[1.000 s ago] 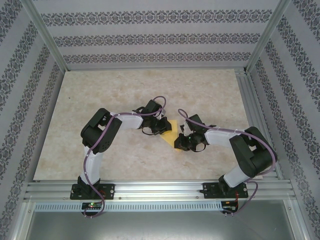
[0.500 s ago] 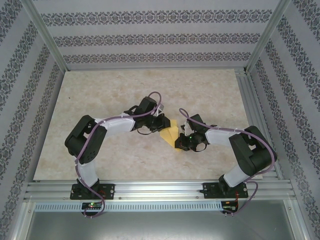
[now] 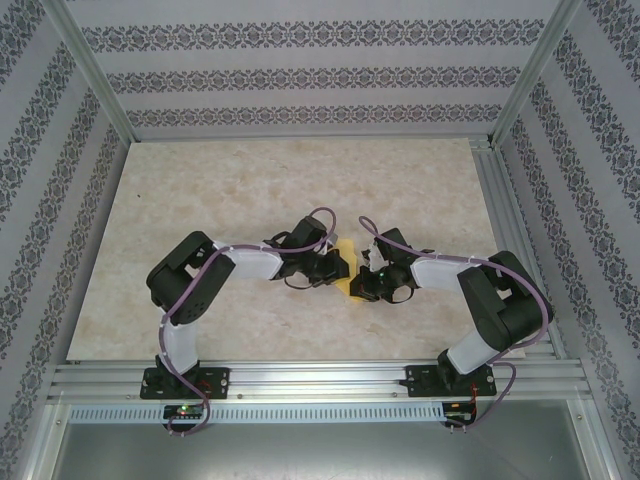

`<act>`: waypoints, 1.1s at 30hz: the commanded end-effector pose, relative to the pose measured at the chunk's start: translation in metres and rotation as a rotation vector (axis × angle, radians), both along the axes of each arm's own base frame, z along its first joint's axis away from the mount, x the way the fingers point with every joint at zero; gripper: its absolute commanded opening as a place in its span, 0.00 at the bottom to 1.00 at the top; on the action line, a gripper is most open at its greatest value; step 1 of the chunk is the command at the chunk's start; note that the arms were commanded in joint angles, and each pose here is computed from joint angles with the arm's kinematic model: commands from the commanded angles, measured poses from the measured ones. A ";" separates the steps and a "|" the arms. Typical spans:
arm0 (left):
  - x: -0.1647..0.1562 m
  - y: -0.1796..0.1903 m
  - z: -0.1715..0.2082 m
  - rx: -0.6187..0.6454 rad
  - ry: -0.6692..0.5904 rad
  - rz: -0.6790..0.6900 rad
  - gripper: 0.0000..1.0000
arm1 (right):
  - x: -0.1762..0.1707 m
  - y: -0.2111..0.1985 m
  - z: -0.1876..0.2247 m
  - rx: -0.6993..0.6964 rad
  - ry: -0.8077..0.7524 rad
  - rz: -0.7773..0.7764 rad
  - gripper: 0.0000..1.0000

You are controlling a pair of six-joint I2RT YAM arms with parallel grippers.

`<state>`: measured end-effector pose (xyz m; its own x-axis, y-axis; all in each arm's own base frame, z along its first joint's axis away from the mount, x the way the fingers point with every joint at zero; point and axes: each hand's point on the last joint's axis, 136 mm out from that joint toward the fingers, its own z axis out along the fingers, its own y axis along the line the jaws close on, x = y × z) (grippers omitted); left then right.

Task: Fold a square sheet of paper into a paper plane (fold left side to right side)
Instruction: Fourth fold the wing at the center of the table.

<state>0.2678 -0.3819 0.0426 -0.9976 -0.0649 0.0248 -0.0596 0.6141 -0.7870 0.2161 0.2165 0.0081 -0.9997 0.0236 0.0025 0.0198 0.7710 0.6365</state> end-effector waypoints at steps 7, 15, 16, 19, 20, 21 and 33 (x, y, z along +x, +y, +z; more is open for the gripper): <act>0.000 -0.019 -0.013 -0.033 0.000 0.006 0.11 | -0.029 -0.040 -0.044 -0.238 0.107 -0.015 0.07; 0.004 -0.005 -0.031 0.095 -0.021 0.004 0.11 | -0.045 -0.046 -0.051 -0.271 0.147 0.014 0.07; 0.006 -0.004 -0.032 0.102 -0.025 0.004 0.11 | -0.045 -0.046 -0.052 -0.273 0.148 0.011 0.07; 0.015 0.001 -0.032 0.122 -0.043 0.012 0.11 | -0.046 -0.046 -0.052 -0.272 0.150 0.005 0.07; 0.018 0.004 -0.032 0.129 -0.048 0.015 0.11 | -0.046 -0.046 -0.053 -0.274 0.150 0.003 0.07; 0.022 0.007 -0.032 0.133 -0.052 0.020 0.11 | -0.046 -0.047 -0.052 -0.275 0.150 0.004 0.07; 0.075 0.021 -0.021 0.139 -0.114 0.049 0.12 | -0.049 -0.047 -0.054 -0.273 0.158 0.005 0.07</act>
